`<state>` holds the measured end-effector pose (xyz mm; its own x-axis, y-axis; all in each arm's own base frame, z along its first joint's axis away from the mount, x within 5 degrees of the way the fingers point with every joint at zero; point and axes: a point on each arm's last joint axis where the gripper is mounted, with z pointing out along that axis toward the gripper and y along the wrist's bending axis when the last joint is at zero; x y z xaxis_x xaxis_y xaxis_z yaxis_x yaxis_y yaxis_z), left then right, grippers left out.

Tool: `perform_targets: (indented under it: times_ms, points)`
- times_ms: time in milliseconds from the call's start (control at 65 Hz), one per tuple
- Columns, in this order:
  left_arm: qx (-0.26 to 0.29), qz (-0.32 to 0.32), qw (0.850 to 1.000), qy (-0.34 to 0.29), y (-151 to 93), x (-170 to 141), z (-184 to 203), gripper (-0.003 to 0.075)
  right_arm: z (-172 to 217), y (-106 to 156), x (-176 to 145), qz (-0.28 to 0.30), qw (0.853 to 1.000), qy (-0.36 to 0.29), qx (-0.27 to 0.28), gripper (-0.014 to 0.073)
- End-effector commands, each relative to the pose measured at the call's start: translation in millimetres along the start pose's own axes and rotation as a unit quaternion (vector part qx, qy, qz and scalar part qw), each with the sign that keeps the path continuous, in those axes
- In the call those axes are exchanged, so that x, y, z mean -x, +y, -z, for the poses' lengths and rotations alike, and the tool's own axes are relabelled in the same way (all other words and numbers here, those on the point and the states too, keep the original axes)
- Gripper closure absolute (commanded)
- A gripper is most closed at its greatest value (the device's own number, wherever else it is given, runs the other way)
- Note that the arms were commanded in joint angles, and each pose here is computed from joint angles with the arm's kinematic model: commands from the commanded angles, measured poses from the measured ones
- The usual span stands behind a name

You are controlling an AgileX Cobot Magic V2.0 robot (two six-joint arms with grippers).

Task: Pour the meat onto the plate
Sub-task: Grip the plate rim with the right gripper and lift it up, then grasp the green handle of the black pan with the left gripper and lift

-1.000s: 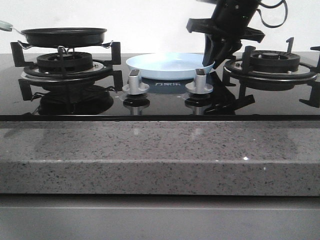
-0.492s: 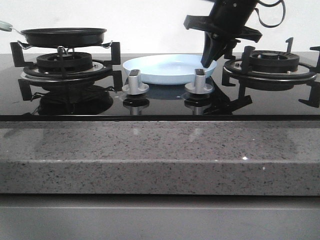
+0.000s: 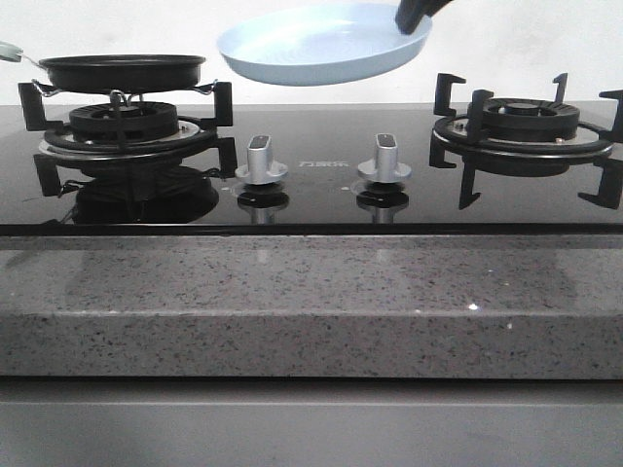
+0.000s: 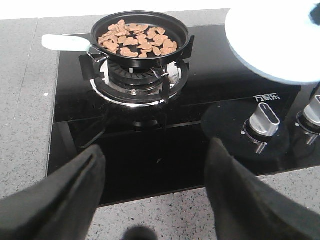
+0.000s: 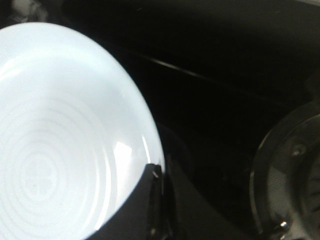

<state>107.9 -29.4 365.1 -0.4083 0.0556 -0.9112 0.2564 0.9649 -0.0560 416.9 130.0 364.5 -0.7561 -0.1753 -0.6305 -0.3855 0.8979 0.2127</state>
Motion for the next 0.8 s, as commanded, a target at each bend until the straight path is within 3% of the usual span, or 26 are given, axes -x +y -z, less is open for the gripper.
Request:
perform_targets:
  times_ms: [0,446,785]
  points:
    - [-0.005,0.003,0.999,-0.047,-1,14,3,0.028,46,23,1,0.024,0.997,-0.075,0.016,0.0708]
    - [-0.005,0.003,0.999,-0.047,-1,14,3,0.028,42,24,-86,-0.03,0.996,-0.077,0.014,0.0708]
    - [-0.005,0.003,0.999,-0.047,-1,14,3,0.028,29,20,-98,-0.053,0.996,-0.075,0.015,0.0708]
